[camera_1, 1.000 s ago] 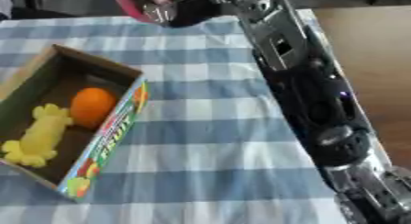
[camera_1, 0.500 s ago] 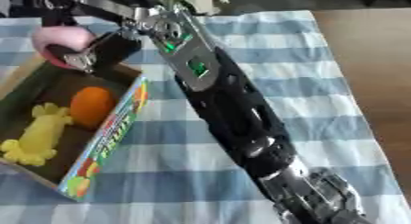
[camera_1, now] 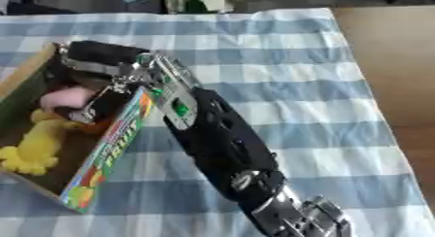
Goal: Pick up objects on the table and place them in the box.
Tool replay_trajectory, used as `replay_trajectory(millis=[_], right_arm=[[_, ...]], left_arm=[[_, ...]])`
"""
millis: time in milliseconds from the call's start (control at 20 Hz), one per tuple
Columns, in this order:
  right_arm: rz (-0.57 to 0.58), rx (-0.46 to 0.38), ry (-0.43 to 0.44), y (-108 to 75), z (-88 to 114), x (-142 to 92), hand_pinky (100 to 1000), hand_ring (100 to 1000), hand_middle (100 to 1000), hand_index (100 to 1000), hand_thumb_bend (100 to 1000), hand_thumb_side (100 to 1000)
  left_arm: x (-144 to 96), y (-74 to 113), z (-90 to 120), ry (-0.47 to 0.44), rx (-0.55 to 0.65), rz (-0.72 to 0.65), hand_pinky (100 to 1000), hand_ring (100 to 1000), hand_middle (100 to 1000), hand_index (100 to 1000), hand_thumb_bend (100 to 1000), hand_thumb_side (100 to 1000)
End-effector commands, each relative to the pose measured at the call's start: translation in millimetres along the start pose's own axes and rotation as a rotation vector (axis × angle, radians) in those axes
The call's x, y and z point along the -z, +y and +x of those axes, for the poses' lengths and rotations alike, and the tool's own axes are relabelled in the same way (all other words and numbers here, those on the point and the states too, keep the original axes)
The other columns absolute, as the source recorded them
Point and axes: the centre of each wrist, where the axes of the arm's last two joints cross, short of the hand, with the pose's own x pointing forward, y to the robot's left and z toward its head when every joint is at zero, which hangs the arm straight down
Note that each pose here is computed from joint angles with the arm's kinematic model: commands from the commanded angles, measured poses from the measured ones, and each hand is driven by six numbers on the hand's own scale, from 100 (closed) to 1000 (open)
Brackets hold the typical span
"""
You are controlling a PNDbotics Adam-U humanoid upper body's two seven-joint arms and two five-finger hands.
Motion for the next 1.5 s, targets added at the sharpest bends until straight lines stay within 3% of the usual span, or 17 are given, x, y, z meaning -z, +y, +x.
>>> replay_trajectory(millis=[50, 250, 300, 600, 750, 850, 900, 950, 1050, 1250, 1500], right_arm=[[0.028, -0.057, -0.021, 3.1, 4, 9, 803, 726, 355, 554, 100, 100], [0.118, -0.105, -0.043, 13.7, 2, 11, 823, 787, 495, 690, 100, 100], [0.134, -0.115, -0.049, 14.7, 2, 11, 831, 804, 537, 730, 100, 140], [0.136, -0.130, -0.080, 8.8, 3, 9, 886, 892, 752, 878, 100, 484], [0.085, -0.117, -0.084, -1.7, 7, 8, 898, 904, 774, 895, 100, 630], [0.049, -0.108, -0.088, -10.8, 10, 7, 919, 933, 811, 916, 100, 797], [0.033, -0.102, -0.089, -15.0, 12, 6, 922, 937, 815, 919, 100, 812], [0.017, -0.093, -0.090, -19.2, 13, 6, 936, 953, 828, 931, 123, 903], [-0.014, -0.073, -0.089, -27.7, 16, 3, 963, 981, 853, 945, 199, 995], [-0.065, -0.043, -0.091, -44.6, 22, -2, 996, 1000, 885, 963, 271, 1000], [-0.174, 0.036, -0.094, -67.1, 32, -14, 1000, 1000, 865, 964, 263, 1000]], left_arm=[[5, 0.1, 6, -0.033, -0.003, -0.011, 506, 706, 629, 749, 100, 706], [5, 0.3, 6, -0.033, -0.002, -0.010, 506, 706, 630, 749, 100, 704], [5, 0.3, 6, -0.033, -0.002, -0.010, 506, 706, 630, 749, 100, 705], [5, 0.3, 6, -0.032, -0.002, -0.010, 506, 707, 631, 750, 100, 703], [5, 0.0, 6, -0.032, -0.003, -0.011, 506, 708, 631, 750, 100, 703], [5, -0.2, 6, -0.031, -0.004, -0.012, 506, 708, 631, 750, 100, 703], [5, -0.3, 6, -0.031, -0.004, -0.012, 506, 708, 631, 750, 100, 703], [5, -0.4, 6, -0.031, -0.004, -0.012, 506, 708, 631, 750, 100, 703], [5, -0.6, 6, -0.031, -0.005, -0.012, 505, 709, 631, 751, 100, 703], [5, -1.2, 6, -0.031, -0.008, -0.014, 505, 709, 631, 751, 100, 704], [5, -1.8, 6, -0.032, -0.010, -0.014, 505, 710, 631, 751, 100, 704]])
